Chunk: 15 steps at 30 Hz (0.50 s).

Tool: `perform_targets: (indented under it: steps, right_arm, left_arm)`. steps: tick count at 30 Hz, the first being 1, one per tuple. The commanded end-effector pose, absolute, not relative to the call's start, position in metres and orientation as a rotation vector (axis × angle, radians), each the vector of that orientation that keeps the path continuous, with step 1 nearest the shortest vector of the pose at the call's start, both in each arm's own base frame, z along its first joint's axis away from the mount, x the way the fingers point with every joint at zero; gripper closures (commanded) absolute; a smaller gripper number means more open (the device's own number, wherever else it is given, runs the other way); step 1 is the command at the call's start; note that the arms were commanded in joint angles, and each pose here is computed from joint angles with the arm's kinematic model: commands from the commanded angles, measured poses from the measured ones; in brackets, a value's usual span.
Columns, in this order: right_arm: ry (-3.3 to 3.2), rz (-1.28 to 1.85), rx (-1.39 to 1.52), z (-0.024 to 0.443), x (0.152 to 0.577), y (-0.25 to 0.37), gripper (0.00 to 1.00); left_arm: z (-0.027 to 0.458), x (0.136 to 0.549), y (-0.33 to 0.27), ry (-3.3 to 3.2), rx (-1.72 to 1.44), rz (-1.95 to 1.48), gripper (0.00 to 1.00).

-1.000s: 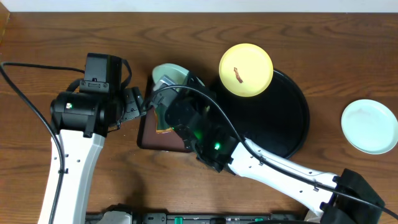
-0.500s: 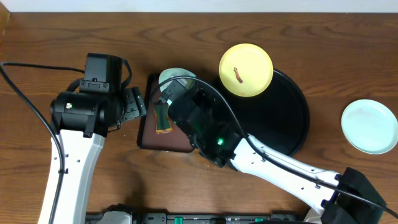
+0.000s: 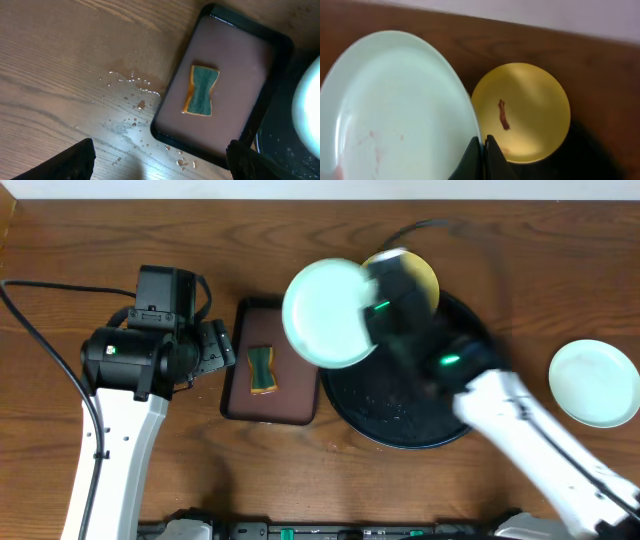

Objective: Clean dirty plates on tray and stack at the side
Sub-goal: 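Carry the plate right and stack it on the cleaned plate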

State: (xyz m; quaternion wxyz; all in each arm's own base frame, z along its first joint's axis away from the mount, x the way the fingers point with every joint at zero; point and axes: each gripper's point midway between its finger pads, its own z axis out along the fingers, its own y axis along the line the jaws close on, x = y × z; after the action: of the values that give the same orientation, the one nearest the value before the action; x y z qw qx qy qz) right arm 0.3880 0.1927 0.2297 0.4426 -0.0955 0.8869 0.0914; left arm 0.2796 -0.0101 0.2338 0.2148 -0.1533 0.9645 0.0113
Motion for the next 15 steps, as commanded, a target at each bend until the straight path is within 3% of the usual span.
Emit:
perform_targets:
  steps: [1,5,12,15]
  right_arm:
    - [2.227,0.597,-0.076,0.252,0.388,0.175,0.99]
    - [2.234,0.540,-0.039,0.249,0.396,0.147,0.99]
    - [2.085,0.277,-0.390,0.264,0.392,0.188,0.99]
    - [2.062,0.242,-0.397,0.268,0.387,0.202,0.99]
  left_arm:
    - [0.239,0.280,-0.008,2.659,-0.423,0.041,0.15]
    - [0.239,0.280,-0.008,2.659,-0.423,0.041,0.15]
    - [0.239,0.280,-0.008,2.659,-0.423,0.041,0.15]
    - [0.239,0.280,-0.008,2.659,-0.423,0.041,0.15]
